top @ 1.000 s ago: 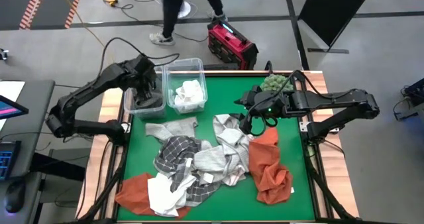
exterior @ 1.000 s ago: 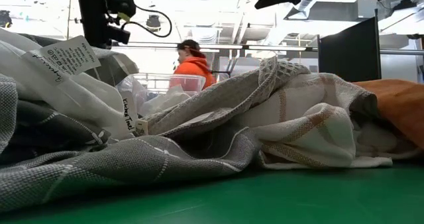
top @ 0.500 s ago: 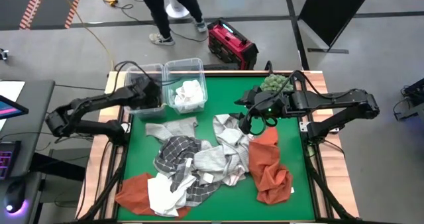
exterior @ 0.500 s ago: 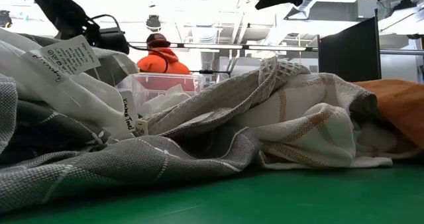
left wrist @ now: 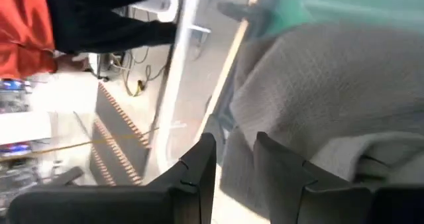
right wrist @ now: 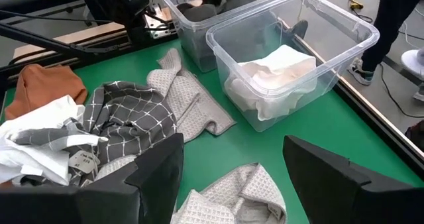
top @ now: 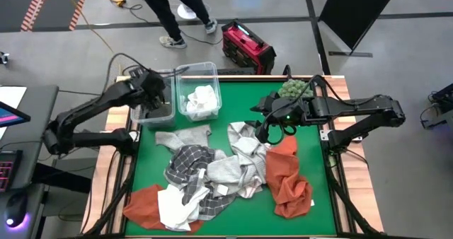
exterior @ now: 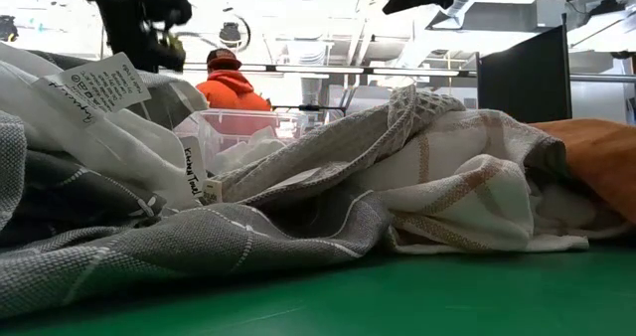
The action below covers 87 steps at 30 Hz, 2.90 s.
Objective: Sort towels by color in basket
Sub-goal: Put the orange towel into the left transparent bin
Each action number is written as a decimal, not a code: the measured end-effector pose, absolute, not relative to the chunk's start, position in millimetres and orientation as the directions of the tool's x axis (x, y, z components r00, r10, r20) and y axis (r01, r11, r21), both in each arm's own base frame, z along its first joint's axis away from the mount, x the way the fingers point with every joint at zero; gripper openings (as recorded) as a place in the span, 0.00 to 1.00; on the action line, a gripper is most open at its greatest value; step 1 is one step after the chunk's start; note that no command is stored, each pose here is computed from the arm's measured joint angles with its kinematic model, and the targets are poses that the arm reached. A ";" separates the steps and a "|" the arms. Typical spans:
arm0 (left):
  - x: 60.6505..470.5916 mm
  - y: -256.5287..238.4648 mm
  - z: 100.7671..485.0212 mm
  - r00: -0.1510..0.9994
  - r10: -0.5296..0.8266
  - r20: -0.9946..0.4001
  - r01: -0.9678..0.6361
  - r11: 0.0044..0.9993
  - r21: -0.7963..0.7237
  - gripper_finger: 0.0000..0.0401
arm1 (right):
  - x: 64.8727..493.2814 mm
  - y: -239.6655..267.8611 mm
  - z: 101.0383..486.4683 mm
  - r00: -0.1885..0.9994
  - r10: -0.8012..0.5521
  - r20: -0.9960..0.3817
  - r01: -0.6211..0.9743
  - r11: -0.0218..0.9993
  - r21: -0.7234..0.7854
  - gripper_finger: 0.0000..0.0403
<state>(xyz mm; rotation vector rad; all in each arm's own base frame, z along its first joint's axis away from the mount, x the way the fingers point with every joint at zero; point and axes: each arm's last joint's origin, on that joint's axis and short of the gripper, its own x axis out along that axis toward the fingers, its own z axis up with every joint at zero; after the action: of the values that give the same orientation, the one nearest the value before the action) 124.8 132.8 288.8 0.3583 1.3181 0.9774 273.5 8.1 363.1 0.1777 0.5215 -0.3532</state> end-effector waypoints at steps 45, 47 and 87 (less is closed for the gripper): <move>126.2 48.4 409.7 0.913 0.322 -0.249 -0.390 0.869 -0.305 0.23 | 240.2 50.2 193.7 0.008 0.257 -0.966 0.060 0.964 0.257 0.10; 126.1 47.7 416.3 0.934 0.307 -0.182 -0.351 0.883 -0.311 0.23 | 240.2 49.2 204.7 0.025 0.285 -0.958 0.051 0.957 0.286 0.05; 255.6 71.7 422.4 0.941 0.221 0.257 -0.164 0.960 -0.226 0.67 | 358.9 -85.2 530.0 0.995 -0.068 0.072 0.079 0.984 -0.162 0.05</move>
<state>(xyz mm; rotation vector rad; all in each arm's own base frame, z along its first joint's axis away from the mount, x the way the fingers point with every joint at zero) 255.6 71.7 422.4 -0.2038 -0.2850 0.1976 358.9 -85.2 530.0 -0.1658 -0.0660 -0.0741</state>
